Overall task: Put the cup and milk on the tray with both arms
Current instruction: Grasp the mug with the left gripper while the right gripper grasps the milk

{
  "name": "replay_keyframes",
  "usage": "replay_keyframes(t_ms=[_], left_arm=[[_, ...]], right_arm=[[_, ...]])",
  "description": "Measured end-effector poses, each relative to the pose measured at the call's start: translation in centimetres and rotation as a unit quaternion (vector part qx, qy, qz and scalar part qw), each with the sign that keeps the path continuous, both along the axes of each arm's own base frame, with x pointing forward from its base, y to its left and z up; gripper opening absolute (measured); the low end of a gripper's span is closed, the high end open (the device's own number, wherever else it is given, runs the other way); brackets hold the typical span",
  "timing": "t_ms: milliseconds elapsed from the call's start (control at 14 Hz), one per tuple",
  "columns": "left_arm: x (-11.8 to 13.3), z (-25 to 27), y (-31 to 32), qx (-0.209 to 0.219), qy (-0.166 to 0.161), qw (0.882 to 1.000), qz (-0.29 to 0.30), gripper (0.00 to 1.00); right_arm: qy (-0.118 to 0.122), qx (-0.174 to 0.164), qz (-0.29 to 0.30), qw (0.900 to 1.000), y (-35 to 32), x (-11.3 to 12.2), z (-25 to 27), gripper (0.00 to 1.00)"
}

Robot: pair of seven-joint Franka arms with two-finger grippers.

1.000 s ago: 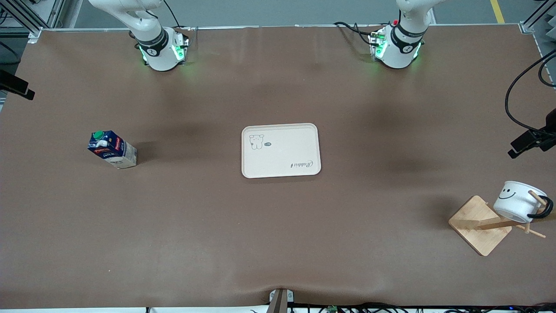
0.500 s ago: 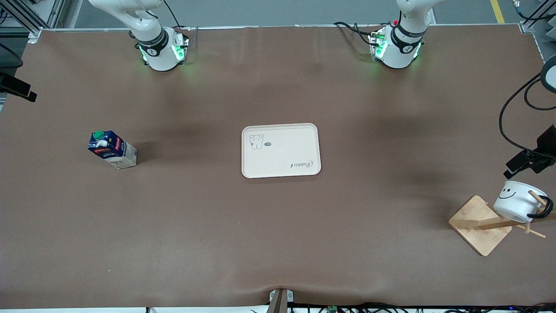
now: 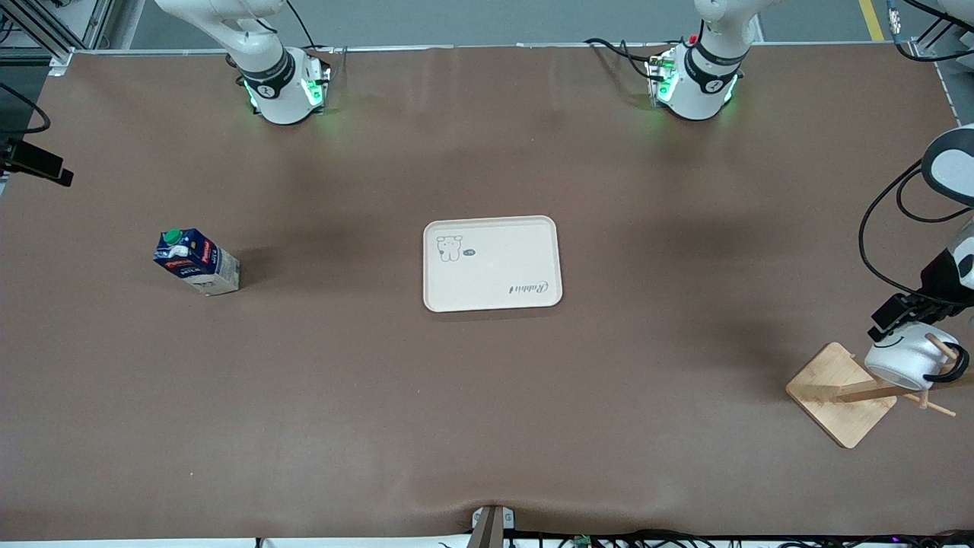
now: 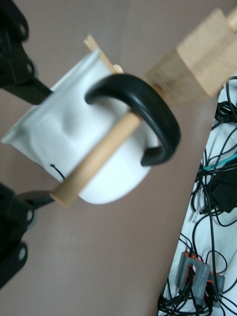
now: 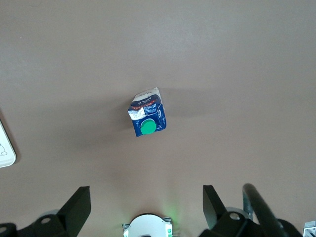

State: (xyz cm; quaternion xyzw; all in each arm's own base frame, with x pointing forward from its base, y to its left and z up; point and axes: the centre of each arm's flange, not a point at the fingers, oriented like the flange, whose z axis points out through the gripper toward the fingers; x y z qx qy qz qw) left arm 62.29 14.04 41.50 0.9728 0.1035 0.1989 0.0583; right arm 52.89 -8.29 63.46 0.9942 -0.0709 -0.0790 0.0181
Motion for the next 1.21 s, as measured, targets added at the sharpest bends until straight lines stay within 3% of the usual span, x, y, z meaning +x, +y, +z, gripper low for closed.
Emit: replay_keyframes(t_ms=[71,143,286,571,857,1214], left_arm=[[0.3,0.2,-0.2,0.0,-0.003,1.0,-0.004,0.75],[0.6,0.2,-0.3,0.0,-0.005,1.0,-0.006,0.69],[1.0,0.1,-0.4,0.002,-0.006,1.0,-0.014,0.46],[1.6,0.5,-2.2,0.004,-0.011,0.999,-0.033,0.08],[1.9,0.7,-3.2,0.005,-0.014,0.999,-0.041,0.08],[1.9,1.9,-4.8,0.004,-0.011,0.998,-0.055,0.07]], right_arm=[[0.0,0.0,0.0,1.0,0.0,0.0,0.0,1.0],[0.001,0.0,0.0,1.0,0.0,0.0,-0.1,1.0],[0.009,0.0,0.001,1.0,0.1,0.5,-0.9,1.0],[0.023,0.0,0.005,1.0,0.5,1.4,-2.5,1.0],[0.039,-0.001,0.008,0.999,0.8,2.6,-4.6,1.0],[0.031,-0.004,0.009,0.999,0.8,3.8,-5.9,1.0]])
